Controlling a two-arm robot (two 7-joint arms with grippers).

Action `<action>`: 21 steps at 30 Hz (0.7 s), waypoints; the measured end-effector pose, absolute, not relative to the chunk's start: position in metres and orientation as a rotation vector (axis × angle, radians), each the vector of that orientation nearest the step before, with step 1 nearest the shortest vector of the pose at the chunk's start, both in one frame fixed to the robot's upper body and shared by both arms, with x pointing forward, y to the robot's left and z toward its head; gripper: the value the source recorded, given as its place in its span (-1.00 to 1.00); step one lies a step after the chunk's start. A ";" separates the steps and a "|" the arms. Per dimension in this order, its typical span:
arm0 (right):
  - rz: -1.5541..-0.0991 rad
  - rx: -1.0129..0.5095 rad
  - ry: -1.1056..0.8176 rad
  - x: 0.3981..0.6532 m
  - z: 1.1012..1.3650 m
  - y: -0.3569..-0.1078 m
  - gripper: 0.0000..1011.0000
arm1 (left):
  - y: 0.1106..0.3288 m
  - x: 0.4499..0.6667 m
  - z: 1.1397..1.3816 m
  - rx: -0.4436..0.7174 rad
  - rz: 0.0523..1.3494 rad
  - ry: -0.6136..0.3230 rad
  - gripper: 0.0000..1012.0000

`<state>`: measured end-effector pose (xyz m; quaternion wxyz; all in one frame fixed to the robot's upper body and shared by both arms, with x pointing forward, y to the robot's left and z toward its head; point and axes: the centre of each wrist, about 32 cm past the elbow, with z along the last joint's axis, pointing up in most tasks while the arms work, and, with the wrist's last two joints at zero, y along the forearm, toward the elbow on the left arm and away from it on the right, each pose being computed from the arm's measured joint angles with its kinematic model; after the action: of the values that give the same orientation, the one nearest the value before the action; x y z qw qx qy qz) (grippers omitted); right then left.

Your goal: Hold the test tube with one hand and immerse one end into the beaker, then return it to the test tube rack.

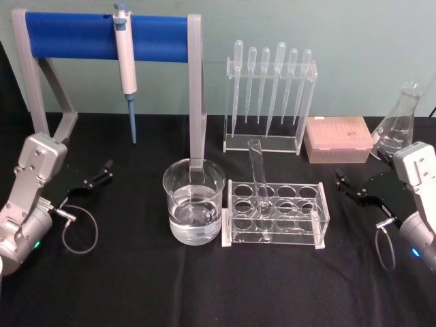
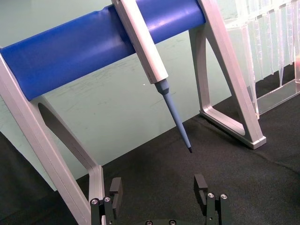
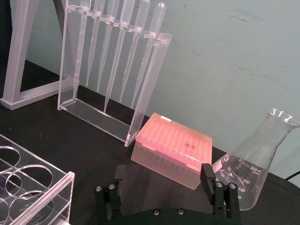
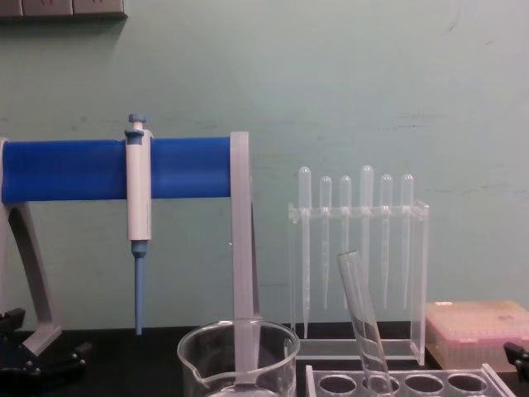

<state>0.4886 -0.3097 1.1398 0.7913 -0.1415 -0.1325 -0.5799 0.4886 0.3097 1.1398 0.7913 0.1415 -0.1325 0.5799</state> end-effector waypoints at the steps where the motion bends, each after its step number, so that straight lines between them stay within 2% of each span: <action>1: -1.248 -0.304 -0.285 0.489 1.140 -0.310 0.98 | 0.310 0.489 1.140 0.304 1.248 -0.285 0.98; 21: -1.248 -0.304 -0.285 0.489 1.140 -0.310 0.98 | 0.310 0.489 1.140 0.304 1.248 -0.285 0.98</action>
<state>0.4887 -0.3097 1.1398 0.7913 -0.1414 -0.1325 -0.5799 0.4886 0.3097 1.1398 0.7913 0.1415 -0.1325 0.5799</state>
